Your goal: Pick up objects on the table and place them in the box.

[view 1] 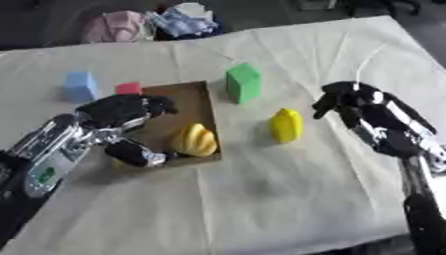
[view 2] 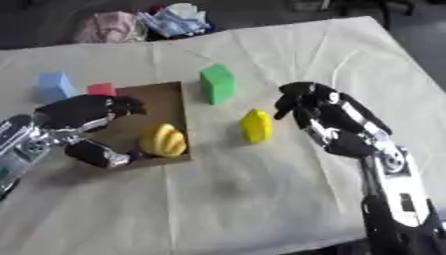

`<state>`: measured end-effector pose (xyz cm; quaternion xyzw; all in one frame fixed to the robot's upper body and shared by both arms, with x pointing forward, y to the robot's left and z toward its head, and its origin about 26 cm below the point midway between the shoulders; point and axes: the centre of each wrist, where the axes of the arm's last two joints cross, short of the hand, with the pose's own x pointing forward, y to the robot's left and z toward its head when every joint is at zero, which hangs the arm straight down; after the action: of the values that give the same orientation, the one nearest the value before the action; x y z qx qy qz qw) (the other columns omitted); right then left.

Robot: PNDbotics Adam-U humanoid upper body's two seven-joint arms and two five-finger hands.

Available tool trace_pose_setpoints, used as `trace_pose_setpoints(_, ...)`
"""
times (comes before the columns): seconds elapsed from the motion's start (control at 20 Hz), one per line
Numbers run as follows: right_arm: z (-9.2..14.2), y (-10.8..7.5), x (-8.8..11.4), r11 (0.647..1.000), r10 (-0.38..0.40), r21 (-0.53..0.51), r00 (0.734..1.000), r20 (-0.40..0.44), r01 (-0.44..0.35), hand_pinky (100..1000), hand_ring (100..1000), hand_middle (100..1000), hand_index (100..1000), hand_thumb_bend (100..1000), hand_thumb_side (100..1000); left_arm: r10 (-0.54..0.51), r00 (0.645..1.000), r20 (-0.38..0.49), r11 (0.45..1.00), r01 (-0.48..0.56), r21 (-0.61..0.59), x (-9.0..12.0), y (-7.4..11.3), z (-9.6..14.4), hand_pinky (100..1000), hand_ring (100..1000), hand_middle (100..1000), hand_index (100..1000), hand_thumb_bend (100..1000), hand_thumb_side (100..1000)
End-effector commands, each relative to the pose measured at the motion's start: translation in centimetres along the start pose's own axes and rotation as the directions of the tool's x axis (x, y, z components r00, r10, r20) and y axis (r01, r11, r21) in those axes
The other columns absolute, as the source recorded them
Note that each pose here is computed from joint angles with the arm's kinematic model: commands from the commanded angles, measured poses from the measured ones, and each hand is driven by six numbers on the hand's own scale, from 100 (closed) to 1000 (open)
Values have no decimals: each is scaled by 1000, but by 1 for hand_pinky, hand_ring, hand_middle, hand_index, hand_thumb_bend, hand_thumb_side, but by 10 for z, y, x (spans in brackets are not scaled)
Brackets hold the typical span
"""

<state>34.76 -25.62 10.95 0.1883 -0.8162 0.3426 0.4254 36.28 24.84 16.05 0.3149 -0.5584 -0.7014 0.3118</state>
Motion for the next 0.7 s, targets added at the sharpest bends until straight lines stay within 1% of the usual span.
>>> trace_pose_setpoints(0.05,0,-5,5,1000,20,-7,1000,6,-20,839,644,655,825,100,434,-27,996,-88,997,33,71,-18,30,28,874,883,907,949,354,589)
trace_pose_setpoints(0.1,1,-5,5,1000,21,-8,1000,4,-21,839,644,655,825,100,433,-21,993,-118,996,31,86,-22,35,35,874,883,908,949,352,580)
trace_pose_setpoints(0.15,1,-5,5,1000,21,-8,1000,3,-21,839,644,655,825,100,434,-14,989,-146,995,29,98,-26,40,42,872,882,908,949,341,552)
trace_pose_setpoints(0.25,0,-5,5,1000,21,-8,1000,3,-21,839,644,655,825,100,434,1,979,-203,992,24,120,-36,49,55,872,882,908,949,343,536)
trace_pose_setpoints(0.45,1,-6,6,1000,24,-8,1000,2,-24,840,644,654,825,100,434,47,947,-318,989,0,145,-60,60,74,870,883,905,944,329,517)
trace_pose_setpoints(0.55,0,-7,6,1000,28,-6,1000,3,-28,840,644,654,825,100,433,64,927,-368,989,-10,148,-74,63,81,874,887,909,945,359,496)
trace_pose_setpoints(0.65,-1,-8,6,1000,30,-2,1000,4,-30,840,644,654,825,100,435,55,911,-409,991,1,136,-86,65,88,875,890,913,945,408,469)
trace_pose_setpoints(0.7,-1,-8,6,1000,31,0,1000,5,-31,840,644,654,825,100,434,43,905,-423,992,12,128,-92,65,91,875,892,915,945,417,466)
